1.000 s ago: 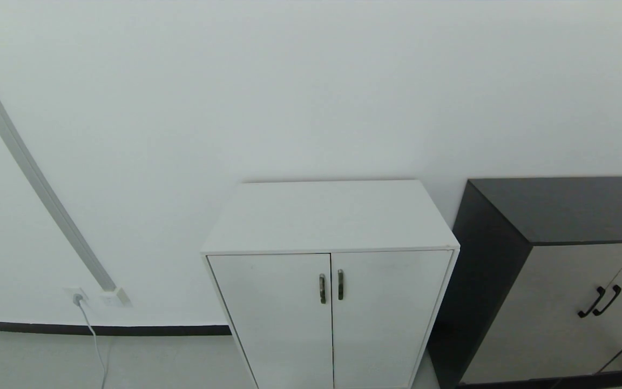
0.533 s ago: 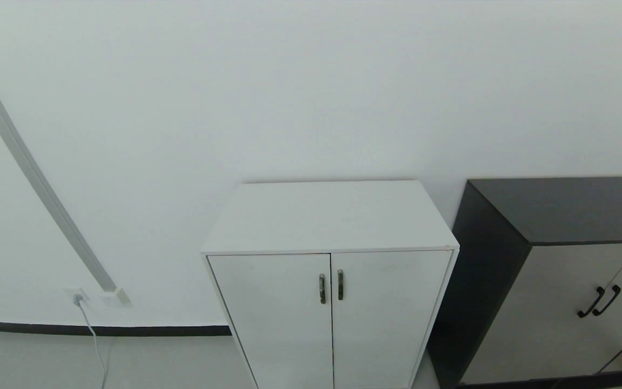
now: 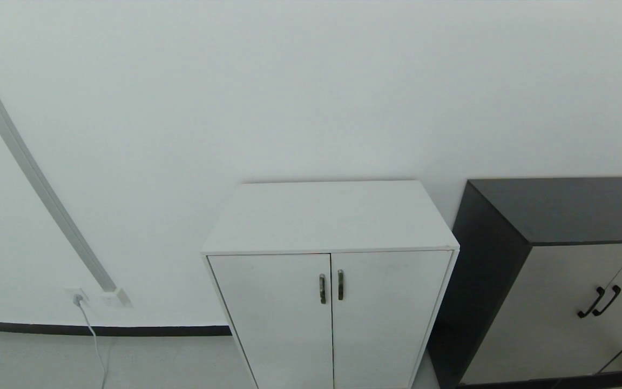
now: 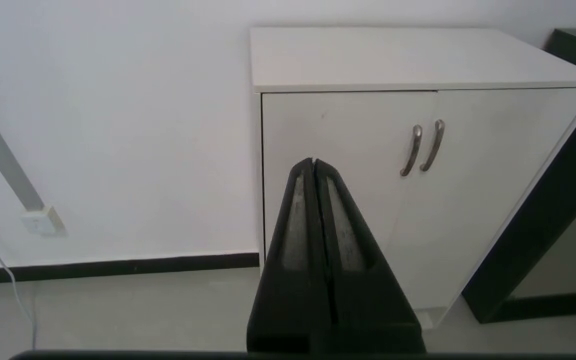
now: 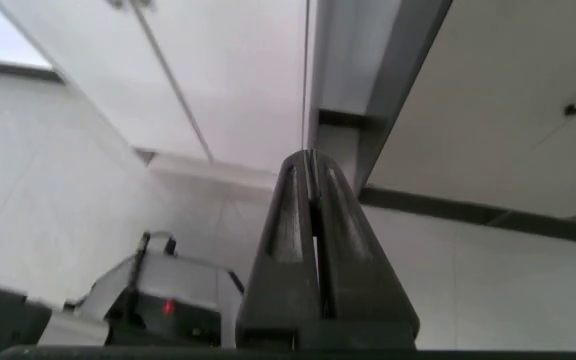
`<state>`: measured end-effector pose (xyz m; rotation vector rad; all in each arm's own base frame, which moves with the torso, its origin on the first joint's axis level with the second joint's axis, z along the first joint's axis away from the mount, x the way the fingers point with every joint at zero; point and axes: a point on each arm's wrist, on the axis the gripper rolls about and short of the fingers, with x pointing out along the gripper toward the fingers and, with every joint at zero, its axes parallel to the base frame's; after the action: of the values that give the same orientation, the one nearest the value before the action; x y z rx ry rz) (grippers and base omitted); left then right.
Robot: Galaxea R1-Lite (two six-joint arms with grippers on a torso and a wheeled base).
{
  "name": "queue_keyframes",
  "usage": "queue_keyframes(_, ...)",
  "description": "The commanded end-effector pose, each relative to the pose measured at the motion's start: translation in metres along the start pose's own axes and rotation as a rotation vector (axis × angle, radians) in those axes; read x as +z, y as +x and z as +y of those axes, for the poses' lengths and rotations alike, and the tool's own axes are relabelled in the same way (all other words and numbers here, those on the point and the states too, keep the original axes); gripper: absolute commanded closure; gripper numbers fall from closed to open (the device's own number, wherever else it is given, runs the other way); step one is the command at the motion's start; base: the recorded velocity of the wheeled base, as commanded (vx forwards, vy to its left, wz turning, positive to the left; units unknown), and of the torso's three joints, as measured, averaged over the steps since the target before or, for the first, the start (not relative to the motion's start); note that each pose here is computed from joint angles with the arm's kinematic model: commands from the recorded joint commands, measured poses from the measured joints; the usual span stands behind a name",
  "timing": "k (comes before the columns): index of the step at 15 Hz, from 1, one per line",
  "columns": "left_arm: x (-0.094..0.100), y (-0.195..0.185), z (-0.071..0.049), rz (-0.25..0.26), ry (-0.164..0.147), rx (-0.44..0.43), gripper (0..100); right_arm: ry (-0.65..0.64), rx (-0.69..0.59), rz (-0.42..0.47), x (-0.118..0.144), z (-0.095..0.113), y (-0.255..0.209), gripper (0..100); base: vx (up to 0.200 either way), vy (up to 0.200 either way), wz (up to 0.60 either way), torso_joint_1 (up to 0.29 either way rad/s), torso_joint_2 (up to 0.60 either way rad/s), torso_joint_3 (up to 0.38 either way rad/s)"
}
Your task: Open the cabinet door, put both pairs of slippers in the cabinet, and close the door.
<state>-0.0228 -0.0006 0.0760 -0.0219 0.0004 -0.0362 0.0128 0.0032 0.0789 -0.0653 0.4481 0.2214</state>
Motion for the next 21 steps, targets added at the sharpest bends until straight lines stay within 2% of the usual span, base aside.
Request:
queue_keyframes(1, 0.000, 0.000, 0.000, 0.000, -0.001, 0.001, 100, -0.010, 0.037, -0.011, -0.001, 0.001, -0.001, 100, 0.000, 0.000, 0.00, 0.000, 0.00, 0.000)
queue_keyframes(4, 0.000, 0.000, 0.000, 0.000, 0.000, 0.001, 100, -0.002, 0.011, -0.036, -0.003, 0.000, -0.003, 100, 0.000, 0.000, 0.00, 0.000, 0.00, 0.000)
queue_keyframes(8, 0.000, 0.000, 0.000, 0.000, -0.001, 0.001, 100, 0.059, -0.132, -0.082, -0.004, -0.001, -0.007, 100, 0.000, 0.000, 0.00, 0.000, 0.00, 0.000)
queue_keyframes(12, 0.000, 0.000, 0.000, 0.000, -0.001, 0.001, 100, 0.087, -0.213, -0.121, -0.005, 0.000, -0.009, 100, 0.000, 0.000, 0.00, 0.000, 0.00, 0.000)
queue_keyframes(21, 0.000, 0.000, 0.000, 0.000, -0.001, 0.002, 100, 0.062, -0.251, -0.359, -0.014, 0.005, -0.025, 100, 0.000, 0.000, 0.00, 0.000, 0.00, 0.000)
